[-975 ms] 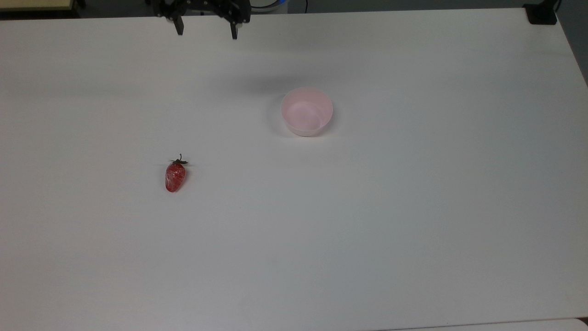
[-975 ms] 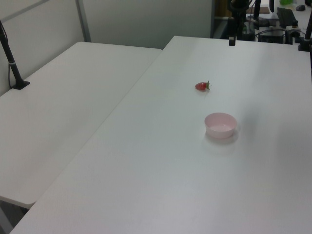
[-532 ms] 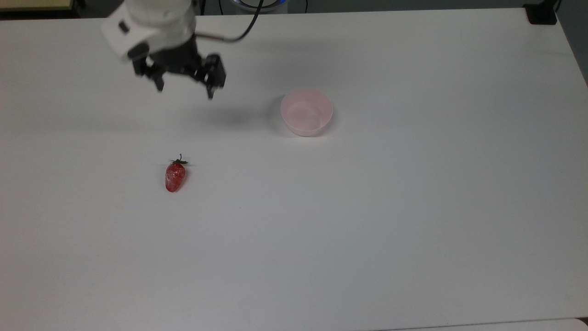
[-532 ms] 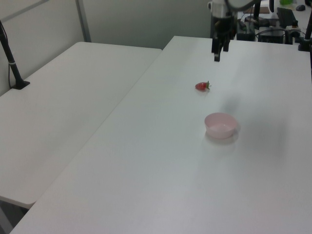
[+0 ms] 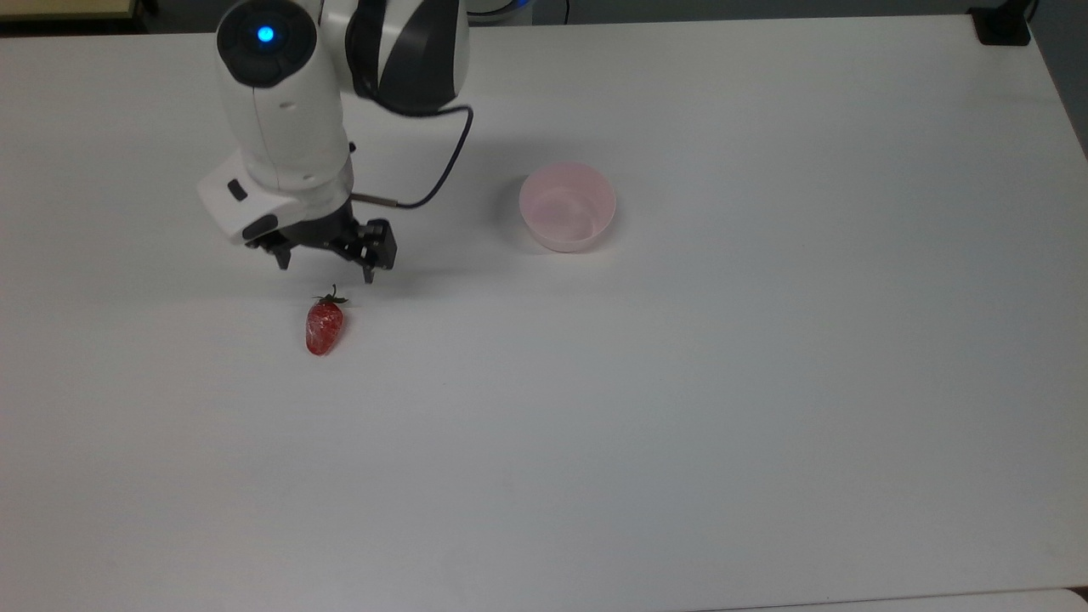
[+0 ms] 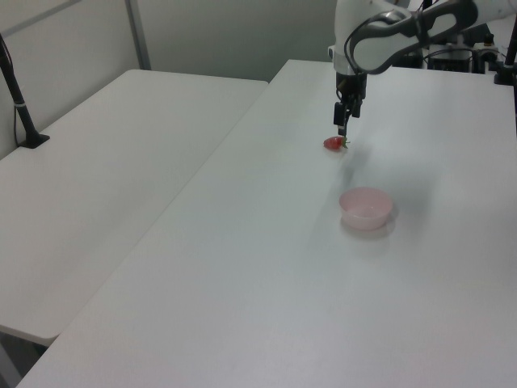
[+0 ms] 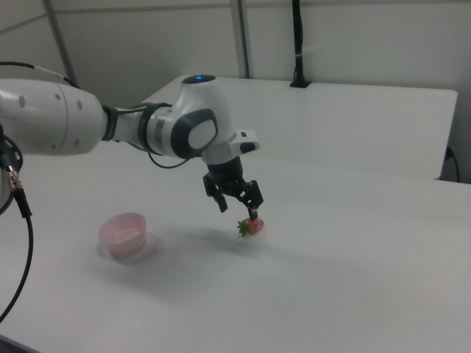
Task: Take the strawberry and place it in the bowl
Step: 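Lower the open gripper down over the red strawberry, then close the gripper on the red strawberry and lift it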
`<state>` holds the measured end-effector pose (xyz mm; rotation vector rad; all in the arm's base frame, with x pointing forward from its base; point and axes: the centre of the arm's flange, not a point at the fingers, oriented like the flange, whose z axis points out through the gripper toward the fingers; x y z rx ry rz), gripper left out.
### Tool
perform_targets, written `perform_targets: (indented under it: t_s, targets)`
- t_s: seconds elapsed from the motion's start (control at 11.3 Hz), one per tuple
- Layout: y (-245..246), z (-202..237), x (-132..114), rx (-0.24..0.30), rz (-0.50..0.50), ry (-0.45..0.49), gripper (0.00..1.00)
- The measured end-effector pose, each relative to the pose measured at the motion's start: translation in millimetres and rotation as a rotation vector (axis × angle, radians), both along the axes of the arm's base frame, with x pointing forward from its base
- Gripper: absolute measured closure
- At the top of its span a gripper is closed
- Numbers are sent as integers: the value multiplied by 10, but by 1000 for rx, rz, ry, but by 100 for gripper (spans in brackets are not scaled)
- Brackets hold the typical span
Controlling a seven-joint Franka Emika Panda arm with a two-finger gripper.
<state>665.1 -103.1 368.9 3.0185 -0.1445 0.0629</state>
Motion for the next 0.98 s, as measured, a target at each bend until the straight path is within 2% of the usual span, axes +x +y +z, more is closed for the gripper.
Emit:
perform_targets:
  t_s: [0.53,0.8,0.89,0.98]
  targets:
    - [-51,-482,211,-32,-81,-117,5]
    - [-48,-519,228,-33,-92,-123,27]
    - [-48,-517,229,-33,-93,-124,44]
    - [-48,-517,230,-33,-93,-124,52]
